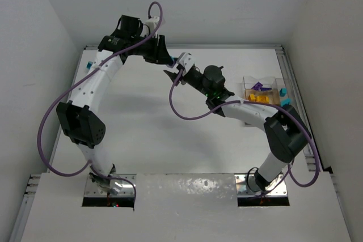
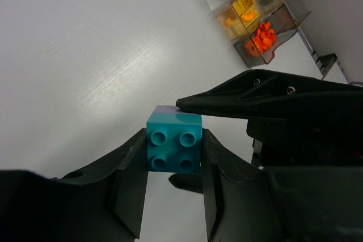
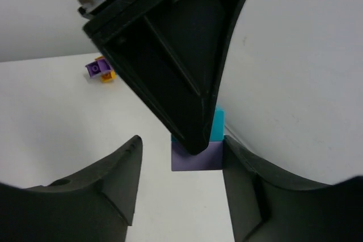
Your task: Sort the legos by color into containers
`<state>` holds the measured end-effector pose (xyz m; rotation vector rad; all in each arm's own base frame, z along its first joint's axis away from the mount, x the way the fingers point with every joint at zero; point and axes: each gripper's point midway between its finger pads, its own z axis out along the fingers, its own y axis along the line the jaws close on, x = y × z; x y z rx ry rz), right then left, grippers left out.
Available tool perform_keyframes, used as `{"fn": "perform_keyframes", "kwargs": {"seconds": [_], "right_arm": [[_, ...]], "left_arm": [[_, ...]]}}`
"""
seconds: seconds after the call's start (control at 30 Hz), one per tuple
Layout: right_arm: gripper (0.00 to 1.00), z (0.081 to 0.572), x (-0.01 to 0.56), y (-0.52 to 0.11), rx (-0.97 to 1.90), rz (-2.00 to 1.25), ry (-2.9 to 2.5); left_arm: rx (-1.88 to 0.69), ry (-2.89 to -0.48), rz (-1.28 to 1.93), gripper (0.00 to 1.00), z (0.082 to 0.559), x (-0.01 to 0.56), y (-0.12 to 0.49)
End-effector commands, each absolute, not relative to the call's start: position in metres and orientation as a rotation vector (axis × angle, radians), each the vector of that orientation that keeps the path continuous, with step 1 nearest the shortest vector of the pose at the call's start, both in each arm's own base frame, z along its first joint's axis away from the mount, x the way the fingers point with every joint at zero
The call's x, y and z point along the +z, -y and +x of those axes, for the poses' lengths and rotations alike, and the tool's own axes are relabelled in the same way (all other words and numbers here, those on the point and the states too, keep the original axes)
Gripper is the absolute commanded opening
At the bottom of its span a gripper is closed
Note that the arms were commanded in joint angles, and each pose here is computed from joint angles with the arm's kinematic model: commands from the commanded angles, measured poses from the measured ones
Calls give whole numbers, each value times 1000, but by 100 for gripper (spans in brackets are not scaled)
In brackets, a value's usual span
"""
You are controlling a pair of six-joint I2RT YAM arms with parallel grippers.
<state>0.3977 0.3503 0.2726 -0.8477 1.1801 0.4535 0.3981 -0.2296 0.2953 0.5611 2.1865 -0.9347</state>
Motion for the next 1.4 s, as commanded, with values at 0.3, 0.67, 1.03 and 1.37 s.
{"fn": "perform_keyframes", "kwargs": {"seconds": [0.3,0.67,1.03,1.37], "right_arm": [[17,403,304,-358,472,-774,-1090],[0,398,295,-355,456,-810,-1094],[0,395,296,-351,434,-820,-1090],[0,397,293,-349,412,-821,-1103]], "left_arm": [[-1011,-2110,609,0,380,319,240],[-1051,-2082,609,0,382,328,245],[-1009,-2099,604,44,386,322,241],[-920,-2092,602,33,392,328,233]]}}
